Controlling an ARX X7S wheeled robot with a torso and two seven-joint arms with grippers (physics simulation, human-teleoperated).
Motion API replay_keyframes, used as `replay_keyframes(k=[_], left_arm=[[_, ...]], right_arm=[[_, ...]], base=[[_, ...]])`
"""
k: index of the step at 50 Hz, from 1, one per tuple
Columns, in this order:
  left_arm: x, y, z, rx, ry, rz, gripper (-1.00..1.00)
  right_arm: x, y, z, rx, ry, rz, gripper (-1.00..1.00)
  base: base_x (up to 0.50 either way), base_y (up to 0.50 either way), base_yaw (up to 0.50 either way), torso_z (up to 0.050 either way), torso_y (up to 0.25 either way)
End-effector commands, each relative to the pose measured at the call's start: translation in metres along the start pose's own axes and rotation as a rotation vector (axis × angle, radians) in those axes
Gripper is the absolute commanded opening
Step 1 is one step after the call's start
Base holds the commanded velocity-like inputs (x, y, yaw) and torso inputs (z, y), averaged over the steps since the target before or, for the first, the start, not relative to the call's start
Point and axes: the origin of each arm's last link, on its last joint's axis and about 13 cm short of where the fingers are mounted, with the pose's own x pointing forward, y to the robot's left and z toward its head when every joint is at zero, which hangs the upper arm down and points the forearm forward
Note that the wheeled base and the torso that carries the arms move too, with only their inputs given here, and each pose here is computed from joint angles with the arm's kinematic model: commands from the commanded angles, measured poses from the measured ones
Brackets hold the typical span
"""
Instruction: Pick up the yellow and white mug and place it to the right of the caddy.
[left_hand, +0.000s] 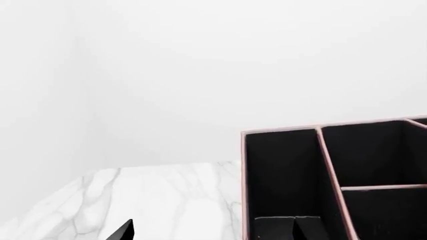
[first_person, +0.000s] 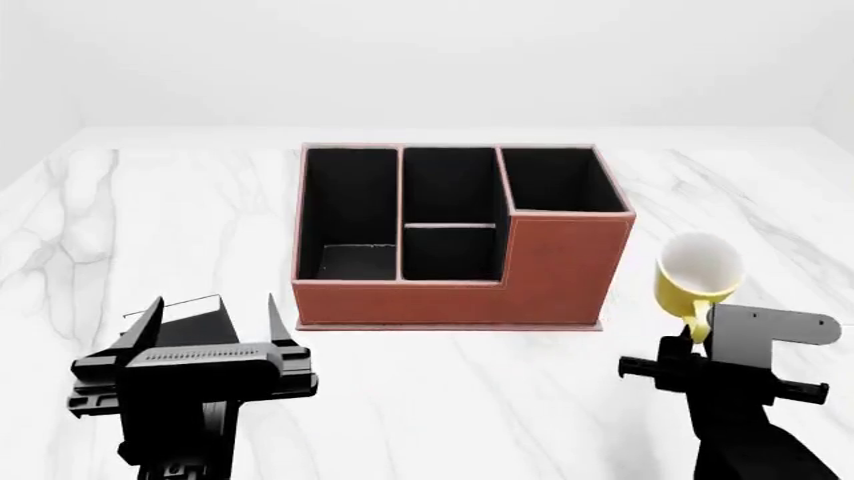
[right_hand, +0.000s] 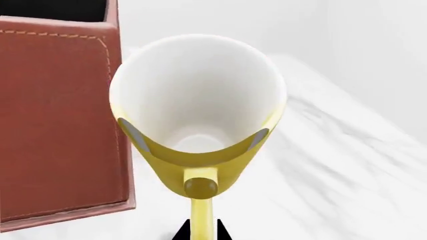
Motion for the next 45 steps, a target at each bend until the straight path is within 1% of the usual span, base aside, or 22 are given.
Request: replay_keyframes(k=[1,15,24,32,45], left_arm=[[0.0,0.0,0.0,0.001,-0.001,-0.001,1.0],[0.0,0.0,0.001,0.001,-0.002,-0.002,1.0],[-0.001,0.0,0.001,0.003,-0.003,-0.002,1.0],[-0.001,0.0,0.001,0.004,-0.004,-0.002,1.0],[-0.001,0.0,0.001,0.005,-0.004,0.0,1.0]], right_arm=[[0.023,0.003,0.005,-0.002,0.009,-0.019,-1.0],[0.048,0.006,0.01,0.011,0.03,-0.039,-1.0],[0.064,0.006,0.01,0.019,0.051,-0.059,-1.0],[0.077,0.008,0.007,0.029,0.076,-0.055,-1.0],[0.088,0.012,0.005,0.035,0.106,-0.059,-1.0]], base=[[0.0,0.0,0.0,0.0,0.0],[0.0,0.0,0.0,0.0,0.001],[0.0,0.0,0.0,0.0,0.001],[0.0,0.0,0.0,0.0,0.0],[0.0,0.0,0.0,0.0,0.001]])
